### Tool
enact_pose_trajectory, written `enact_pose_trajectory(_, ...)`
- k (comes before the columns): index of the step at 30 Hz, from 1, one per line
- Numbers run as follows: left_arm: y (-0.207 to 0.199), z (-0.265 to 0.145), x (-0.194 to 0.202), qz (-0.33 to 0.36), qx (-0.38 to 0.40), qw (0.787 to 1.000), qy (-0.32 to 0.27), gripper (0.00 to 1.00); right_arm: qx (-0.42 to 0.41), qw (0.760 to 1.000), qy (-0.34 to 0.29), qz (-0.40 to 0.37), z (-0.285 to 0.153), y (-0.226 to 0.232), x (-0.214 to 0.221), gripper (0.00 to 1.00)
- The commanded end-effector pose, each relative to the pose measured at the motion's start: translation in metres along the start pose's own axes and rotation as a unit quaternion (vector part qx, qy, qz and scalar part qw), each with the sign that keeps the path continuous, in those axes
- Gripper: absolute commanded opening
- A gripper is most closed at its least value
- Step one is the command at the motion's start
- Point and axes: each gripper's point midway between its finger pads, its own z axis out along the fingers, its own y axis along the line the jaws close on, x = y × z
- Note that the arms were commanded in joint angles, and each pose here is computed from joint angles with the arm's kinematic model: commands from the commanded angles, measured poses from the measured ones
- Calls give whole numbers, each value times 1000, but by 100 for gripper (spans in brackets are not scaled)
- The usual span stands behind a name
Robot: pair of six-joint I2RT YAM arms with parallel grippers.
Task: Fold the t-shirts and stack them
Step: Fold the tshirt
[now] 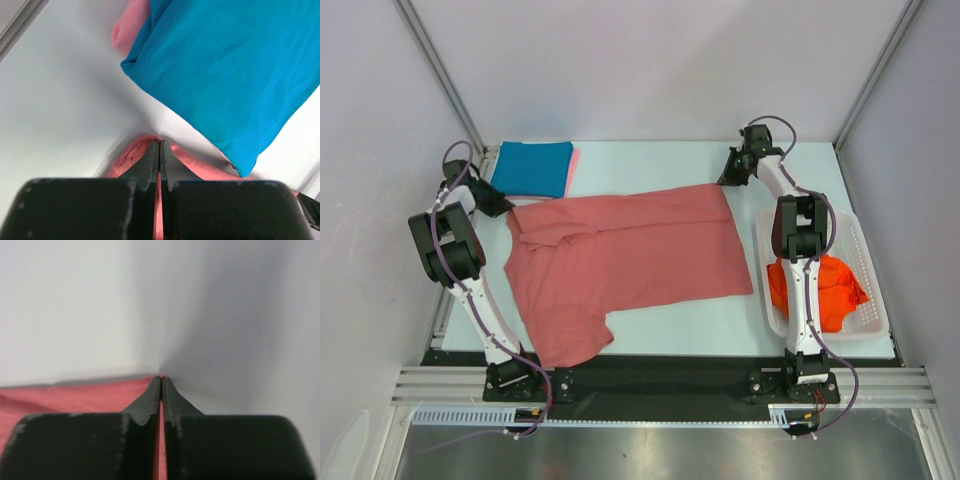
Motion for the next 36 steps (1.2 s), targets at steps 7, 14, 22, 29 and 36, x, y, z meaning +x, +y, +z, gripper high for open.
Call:
enact_pose_trajectory(7,-7,-8,-13,19,15,999,-21,0,68,996,-56,15,-2,-20,-24,0)
enact_pose_trajectory(14,-3,-17,-21,27,-3,999,-41,0,76,992,-96,21,-3,-24,-42,0)
enact_pose_trajectory(22,-1,-16,-26,23,-9,998,-50,0,103,991,-82,38,3,-38,-34,0)
enact_pose_trajectory(29,-8,-44,-27,33,-19,997,-67,64,83,993,-71,35,-10,-24,-36,20)
enact_pose_trajectory(36,-16,-106,-28,70,-53,991,-106,75,125,989,-80,-15,-63,-2,-55,64)
